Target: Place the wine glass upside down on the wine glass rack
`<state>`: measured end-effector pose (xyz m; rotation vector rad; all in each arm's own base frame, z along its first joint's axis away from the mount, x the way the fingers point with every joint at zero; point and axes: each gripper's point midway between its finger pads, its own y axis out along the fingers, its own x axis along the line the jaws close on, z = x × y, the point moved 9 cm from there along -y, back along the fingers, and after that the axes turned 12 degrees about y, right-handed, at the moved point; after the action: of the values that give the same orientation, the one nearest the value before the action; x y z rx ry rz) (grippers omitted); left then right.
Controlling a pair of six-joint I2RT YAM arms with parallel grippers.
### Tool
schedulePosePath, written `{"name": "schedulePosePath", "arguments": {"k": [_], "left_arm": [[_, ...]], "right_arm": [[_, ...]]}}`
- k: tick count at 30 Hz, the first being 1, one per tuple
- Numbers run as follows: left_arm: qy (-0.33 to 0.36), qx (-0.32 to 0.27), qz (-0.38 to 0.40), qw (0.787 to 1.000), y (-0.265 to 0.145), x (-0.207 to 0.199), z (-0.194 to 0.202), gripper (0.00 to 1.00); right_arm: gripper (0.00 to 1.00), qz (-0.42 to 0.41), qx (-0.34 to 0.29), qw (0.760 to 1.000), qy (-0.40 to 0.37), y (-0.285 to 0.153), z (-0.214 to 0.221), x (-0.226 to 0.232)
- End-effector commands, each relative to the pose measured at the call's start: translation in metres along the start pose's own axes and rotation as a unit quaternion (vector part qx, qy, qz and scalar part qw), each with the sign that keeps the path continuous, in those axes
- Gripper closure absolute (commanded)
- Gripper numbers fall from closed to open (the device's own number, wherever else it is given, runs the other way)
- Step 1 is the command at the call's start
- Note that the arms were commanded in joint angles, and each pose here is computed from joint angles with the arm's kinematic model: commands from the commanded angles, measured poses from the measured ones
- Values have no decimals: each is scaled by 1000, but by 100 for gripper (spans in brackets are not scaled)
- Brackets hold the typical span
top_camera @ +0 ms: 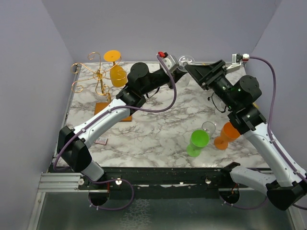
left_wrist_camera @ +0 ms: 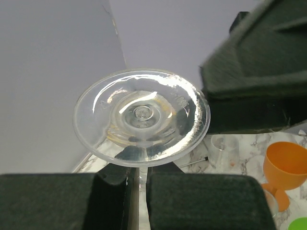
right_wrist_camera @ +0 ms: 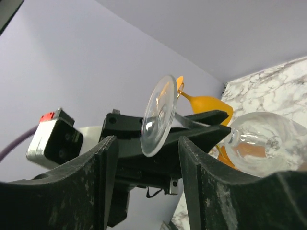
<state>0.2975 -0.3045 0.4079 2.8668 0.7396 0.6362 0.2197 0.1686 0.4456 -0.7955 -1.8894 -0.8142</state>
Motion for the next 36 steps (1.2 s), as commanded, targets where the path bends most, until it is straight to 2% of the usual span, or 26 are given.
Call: {"name": "schedulePosePath", "arguments": {"k": [1,4,9,10,11,14,17,26,36], "left_arm": [[47,-51,32,997,-9,-3,-20,100],[61,-53,41,996,-13,-6,-20,100],[68,-55,36,996,-19,-6,-21,99],[68,-53,32,996,-20,-6,-20,91],[68,-53,26,996,-22,-6,-20,82],[63,-56,5,996,-28,-6,-20,64],[62,-55,5,997,-31,-8,-17,57],[79,-62,48,994,-24,-14,-9,59],[81,-63,87,991,-19,-22,3,70]], "right_arm": [[49,22,-14,999,40,7,-3,1],[62,29,-16,998,55,9,-2,-1],[94,35,-24,996,84,5,0,-7],[99,34,-27,995,91,4,0,-7],[99,34,-30,994,100,3,0,-8],[99,29,-36,992,118,0,1,-7],[99,25,-41,990,131,-4,-1,-4],[99,8,-36,987,159,-14,-1,7],[99,-3,-28,985,168,-19,0,13]]}}
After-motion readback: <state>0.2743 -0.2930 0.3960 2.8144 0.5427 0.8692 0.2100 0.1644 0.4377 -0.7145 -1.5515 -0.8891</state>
